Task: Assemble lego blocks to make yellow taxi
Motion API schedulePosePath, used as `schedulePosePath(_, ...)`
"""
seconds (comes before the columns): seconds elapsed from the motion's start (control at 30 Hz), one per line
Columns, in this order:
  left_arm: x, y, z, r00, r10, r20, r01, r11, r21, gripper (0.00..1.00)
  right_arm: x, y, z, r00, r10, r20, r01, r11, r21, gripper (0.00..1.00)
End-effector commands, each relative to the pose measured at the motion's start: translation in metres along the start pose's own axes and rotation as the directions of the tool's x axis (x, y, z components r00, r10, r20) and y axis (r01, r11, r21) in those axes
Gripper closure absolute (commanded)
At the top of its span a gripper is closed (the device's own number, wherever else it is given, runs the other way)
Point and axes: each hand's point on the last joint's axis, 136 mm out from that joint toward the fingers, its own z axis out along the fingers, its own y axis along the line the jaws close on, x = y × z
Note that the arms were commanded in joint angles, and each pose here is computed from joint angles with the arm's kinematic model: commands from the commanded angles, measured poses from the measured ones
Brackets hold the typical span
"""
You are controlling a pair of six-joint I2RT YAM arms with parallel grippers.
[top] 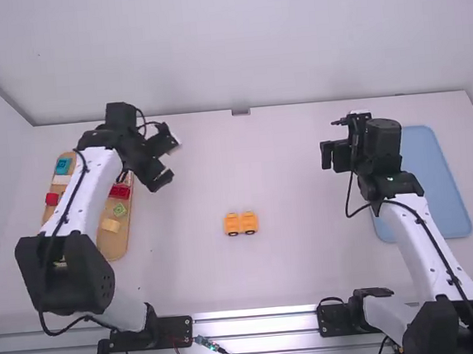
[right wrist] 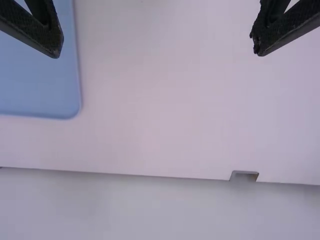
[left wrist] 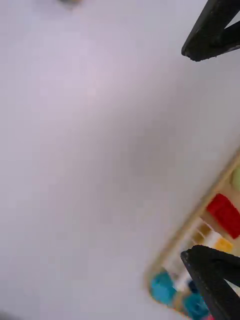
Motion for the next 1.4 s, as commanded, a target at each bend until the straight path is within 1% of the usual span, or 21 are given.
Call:
schedulePosePath(0.0, 0.027, 0.024, -0.002, 0.964, -0.265, -0.004, 0.264, 0.962, -0.068, 0.01, -0.017, 0.0, -0.007, 0.999, -0.003, 0.045, 0.003, 1.0, 0.0, 0.01)
schedulePosePath(0.07, 0.044, 0.05, -0.003, 0.896, -0.443, 0.029, 0.442, 0.885, -0.149, 0.01, -0.017, 0.001, -0.007, 0.999, -0.004, 0.048, 0.004, 1.0, -0.001, 0.01)
schedulePosePath(0.1, 0.047, 0.056, -0.004, 0.876, -0.481, 0.044, 0.481, 0.861, -0.166, 0.01, -0.017, 0.001, -0.007, 0.999, -0.004, 0.049, 0.004, 1.0, -0.001, 0.01)
schedulePosePath(0.13, 0.057, 0.072, -0.005, 0.804, -0.588, 0.092, 0.593, 0.778, -0.206, 0.01, -0.017, 0.001, -0.007, 0.999, -0.004, 0.048, 0.004, 1.0, -0.001, 0.01)
schedulePosePath(0.2, 0.068, 0.087, -0.006, 0.699, -0.699, 0.149, 0.712, 0.661, -0.237, 0.01, -0.017, 0.001, -0.007, 0.999, -0.004, 0.048, 0.005, 1.0, -0.001, 0.01)
schedulePosePath(0.23, 0.075, 0.094, -0.007, 0.633, -0.754, 0.176, 0.769, 0.588, -0.251, 0.01, -0.017, 0.001, -0.007, 0.999, -0.004, 0.048, 0.004, 1.0, -0.001, 0.01)
schedulePosePath(0.3, 0.096, 0.106, -0.013, 0.434, -0.868, 0.24, 0.888, 0.367, -0.277, 0.01, -0.017, 0.0, -0.007, 0.999, 0.004, 0.048, -0.004, 1.0, 0.0, 0.01)
schedulePosePath(0.37, 0.107, 0.109, -0.016, 0.305, -0.912, 0.275, 0.934, 0.23, -0.273, 0.01, -0.017, 0.001, -0.007, 0.999, 0.007, 0.048, -0.007, 1.0, -0.001, 0.01)
schedulePosePath(0.6, 0.109, 0.096, -0.011, 0.171, -0.951, 0.26, 0.967, 0.11, -0.231, 0.01, -0.018, 0.001, -0.007, 0.999, 0.006, 0.049, -0.006, 1.0, -0.001, 0.01)
schedulePosePath(0.63, 0.111, 0.086, -0.006, 0.141, -0.964, 0.224, 0.973, 0.092, -0.213, 0.01, -0.017, 0.0, -0.007, 0.999, 0.007, 0.049, -0.007, 1.0, 0.0, 0.01)
schedulePosePath(0.8, 0.118, 0.072, 0.007, 0.163, -0.971, 0.172, 0.97, 0.126, -0.21, 0.01, -0.018, 0.001, -0.007, 0.999, 0.006, 0.049, -0.006, 1.0, -0.001, 0.01)
schedulePosePath(0.83, 0.124, 0.065, 0.01, 0.108, -0.981, 0.16, 0.975, 0.073, -0.211, 0.01, -0.018, 0.001, -0.007, 0.999, 0.006, 0.049, -0.006, 1.0, -0.001, 0.01)
schedulePosePath(0.87, 0.125, 0.065, 0.011, 0.098, -0.982, 0.159, 0.975, 0.063, -0.212, 0.01, -0.018, 0.001, -0.007, 0.999, 0.006, 0.049, -0.006, 1.0, -0.001, 0.01)
schedulePosePath(0.93, 0.136, 0.053, 0.014, -0.053, -0.987, 0.149, 0.971, -0.086, -0.225, 0.01, -0.018, 0.001, -0.007, 0.999, 0.006, 0.049, -0.006, 1.0, -0.001, 0.01)
schedulePosePath(0.97, 0.146, 0.047, 0.013, -0.141, -0.977, 0.158, 0.95, -0.178, -0.257, 0.01, -0.018, 0.001, -0.007, 0.999, 0.006, 0.051, -0.006, 1.0, -0.001, 0.01)
schedulePosePath(1.0, 0.148, 0.046, 0.013, -0.153, -0.975, 0.159, 0.946, -0.191, -0.262, 0.01, -0.018, 0.001, -0.007, 0.999, 0.007, 0.051, -0.007, 1.0, -0.001, 0.01)
schedulePosePath(1.03, 0.16, 0.04, 0.012, -0.241, -0.953, 0.184, 0.908, -0.289, -0.303, 0.01, -0.018, 0.001, -0.007, 0.999, 0.006, 0.051, -0.006, 1.0, -0.001, 0.01)
schedulePosePath(1.07, 0.165, 0.037, 0.012, -0.291, -0.936, 0.2, 0.885, -0.343, -0.315, 0.01, -0.018, 0.001, -0.007, 0.999, 0.007, 0.051, -0.007, 1.0, -0.001, 0.01)
schedulePosePath(1.1, 0.174, 0.027, 0.012, -0.385, -0.894, 0.228, 0.83, -0.443, -0.337, 0.01, -0.018, 0.001, -0.007, 0.999, 0.007, 0.051, -0.007, 1.0, -0.001, 0.01)
schedulePosePath(1.3, 0.184, 0.012, 0.024, -0.46, -0.855, 0.239, 0.782, -0.518, -0.347, 0.01, -0.018, 0.0, -0.007, 0.999, 0.021, 0.049, -0.021, 1.0, -0.001, 0.01)
schedulePosePath(1.37, 0.192, 0.007, 0.029, -0.508, -0.819, 0.269, 0.743, -0.574, -0.344, 0.01, -0.017, 0.001, -0.007, 0.999, 0.021, 0.049, -0.021, 1.0, -0.001, 0.01)
